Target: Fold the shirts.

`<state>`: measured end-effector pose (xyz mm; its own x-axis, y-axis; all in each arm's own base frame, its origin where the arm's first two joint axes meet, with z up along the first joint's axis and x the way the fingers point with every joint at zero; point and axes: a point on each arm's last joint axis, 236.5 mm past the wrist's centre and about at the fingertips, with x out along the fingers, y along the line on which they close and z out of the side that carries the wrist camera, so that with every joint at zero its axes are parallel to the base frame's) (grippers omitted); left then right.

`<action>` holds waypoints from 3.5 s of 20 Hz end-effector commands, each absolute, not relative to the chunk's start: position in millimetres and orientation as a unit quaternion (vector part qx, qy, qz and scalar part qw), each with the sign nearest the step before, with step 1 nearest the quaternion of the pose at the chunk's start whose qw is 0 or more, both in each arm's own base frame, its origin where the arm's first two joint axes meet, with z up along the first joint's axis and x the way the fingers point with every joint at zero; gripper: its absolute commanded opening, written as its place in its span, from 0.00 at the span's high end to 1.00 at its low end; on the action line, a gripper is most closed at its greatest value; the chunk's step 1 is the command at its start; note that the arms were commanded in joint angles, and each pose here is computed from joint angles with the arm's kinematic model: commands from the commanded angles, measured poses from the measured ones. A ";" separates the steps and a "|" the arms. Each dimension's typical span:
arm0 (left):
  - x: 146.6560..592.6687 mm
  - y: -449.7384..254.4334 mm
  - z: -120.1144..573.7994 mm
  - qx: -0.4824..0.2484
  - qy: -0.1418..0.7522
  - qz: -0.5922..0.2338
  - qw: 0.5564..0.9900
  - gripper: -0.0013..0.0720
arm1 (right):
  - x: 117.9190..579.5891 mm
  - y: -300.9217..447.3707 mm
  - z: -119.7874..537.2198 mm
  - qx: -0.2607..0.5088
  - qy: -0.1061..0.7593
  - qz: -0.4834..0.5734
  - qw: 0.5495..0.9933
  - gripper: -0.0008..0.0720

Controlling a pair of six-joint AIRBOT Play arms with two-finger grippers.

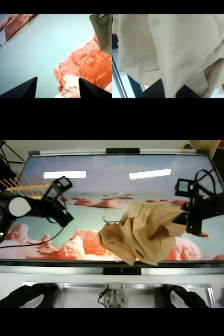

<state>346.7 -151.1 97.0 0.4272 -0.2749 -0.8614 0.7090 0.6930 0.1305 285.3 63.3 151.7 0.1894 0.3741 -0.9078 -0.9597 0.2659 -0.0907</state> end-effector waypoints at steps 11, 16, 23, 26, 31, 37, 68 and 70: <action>303.5 -367.8 33.2 -0.201 0.402 -0.348 0.822 0.41 | 276.8 69.1 187.2 -0.285 0.414 0.402 0.765 0.92; 328.5 -402.2 -6.0 -0.225 0.443 -0.320 0.807 0.22 | 268.9 70.3 197.9 -0.285 0.404 0.391 0.776 0.92; 339.7 -401.9 -17.5 -0.213 0.471 -0.326 0.791 0.23 | 259.6 66.3 207.0 -0.296 0.397 0.375 0.783 0.92; 332.6 -390.7 -0.4 -0.185 0.472 -0.345 0.790 0.35 | 259.8 65.4 207.0 -0.298 0.398 0.373 0.784 0.92; 332.9 -378.2 -21.0 -0.201 0.501 -0.303 0.785 0.35 | 259.8 65.6 207.1 -0.298 0.397 0.374 0.784 0.92; 353.8 -382.7 -43.6 -0.232 0.476 -0.260 0.808 0.35 | 258.3 68.5 207.6 -0.294 0.396 0.379 0.783 0.92; 417.1 -319.4 13.3 -0.220 0.415 -0.262 0.843 0.91 | 251.9 68.3 207.2 -0.298 0.400 0.384 0.777 0.92; 435.2 -278.0 30.1 -0.235 0.407 -0.239 0.850 0.91 | 247.6 71.2 212.9 -0.301 0.389 0.385 0.781 0.92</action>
